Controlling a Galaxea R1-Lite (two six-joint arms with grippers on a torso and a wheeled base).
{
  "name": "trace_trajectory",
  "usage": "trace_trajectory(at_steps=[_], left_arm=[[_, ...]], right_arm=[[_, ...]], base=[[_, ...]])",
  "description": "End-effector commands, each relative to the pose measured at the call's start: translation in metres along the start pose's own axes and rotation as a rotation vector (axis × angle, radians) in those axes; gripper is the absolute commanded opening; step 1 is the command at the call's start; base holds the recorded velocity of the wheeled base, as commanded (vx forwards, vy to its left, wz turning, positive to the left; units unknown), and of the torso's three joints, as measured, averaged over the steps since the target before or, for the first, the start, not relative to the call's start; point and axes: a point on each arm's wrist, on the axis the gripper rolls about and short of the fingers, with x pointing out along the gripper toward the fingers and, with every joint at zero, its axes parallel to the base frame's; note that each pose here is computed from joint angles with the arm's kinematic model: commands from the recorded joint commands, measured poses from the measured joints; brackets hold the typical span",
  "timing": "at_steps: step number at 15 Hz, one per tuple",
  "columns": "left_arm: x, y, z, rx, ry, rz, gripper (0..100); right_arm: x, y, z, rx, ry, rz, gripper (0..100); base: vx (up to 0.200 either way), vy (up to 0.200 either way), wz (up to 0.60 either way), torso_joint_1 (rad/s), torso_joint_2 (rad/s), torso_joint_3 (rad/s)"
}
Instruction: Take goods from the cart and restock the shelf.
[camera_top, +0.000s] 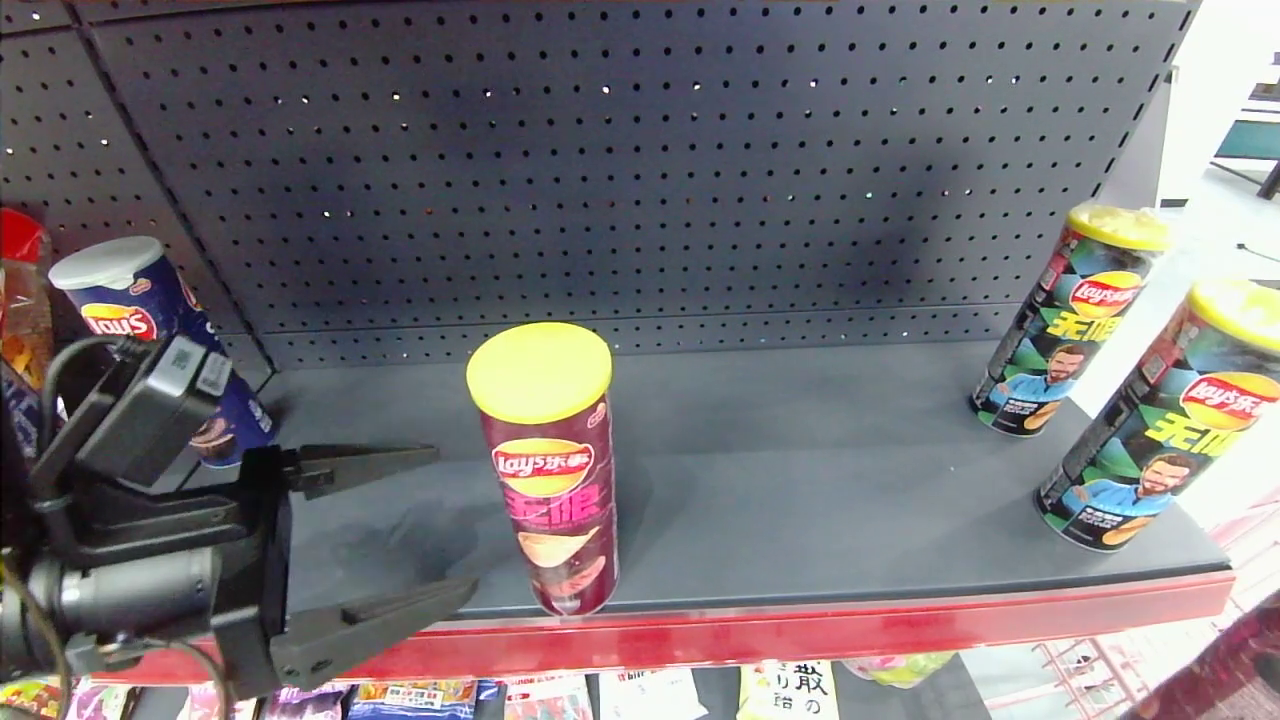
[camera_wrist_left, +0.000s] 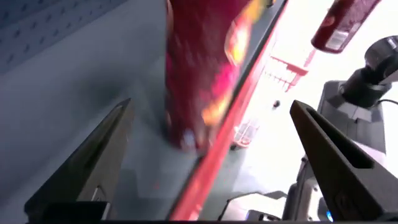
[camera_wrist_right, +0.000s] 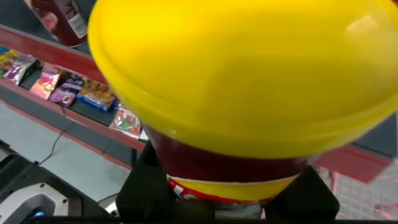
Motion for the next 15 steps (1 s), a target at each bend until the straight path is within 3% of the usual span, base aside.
trace_trajectory(at_steps=[1,3,6,9,15], left_arm=[[-0.039,-0.036,-0.019,0.002,-0.008,0.038,100],[-0.059,-0.056,-0.033,-0.028,0.028,0.039,100],[-0.073,-0.07,-0.047,-0.052,0.059,0.065,100],[-0.075,-0.071,-0.048,-0.043,0.053,0.092,100],[-0.077,-0.072,-0.048,-0.036,0.053,0.127,100]], right_arm=[[0.041,-0.003,0.022,0.0,0.068,0.061,0],[0.069,-0.005,0.049,0.0,0.058,0.117,0],[0.112,-0.006,0.067,-0.021,0.111,0.205,0],[0.161,-0.002,0.09,-0.062,0.025,0.244,0],[0.253,0.015,0.13,-0.11,-0.023,0.306,0]], base=[[0.0,0.0,0.0,0.0,0.0,0.0],[0.0,0.0,0.0,0.0,0.0,0.0],[0.0,0.0,0.0,0.0,0.0,0.0],[0.0,0.0,0.0,0.0,0.0,0.0],[0.0,0.0,0.0,0.0,0.0,0.0]])
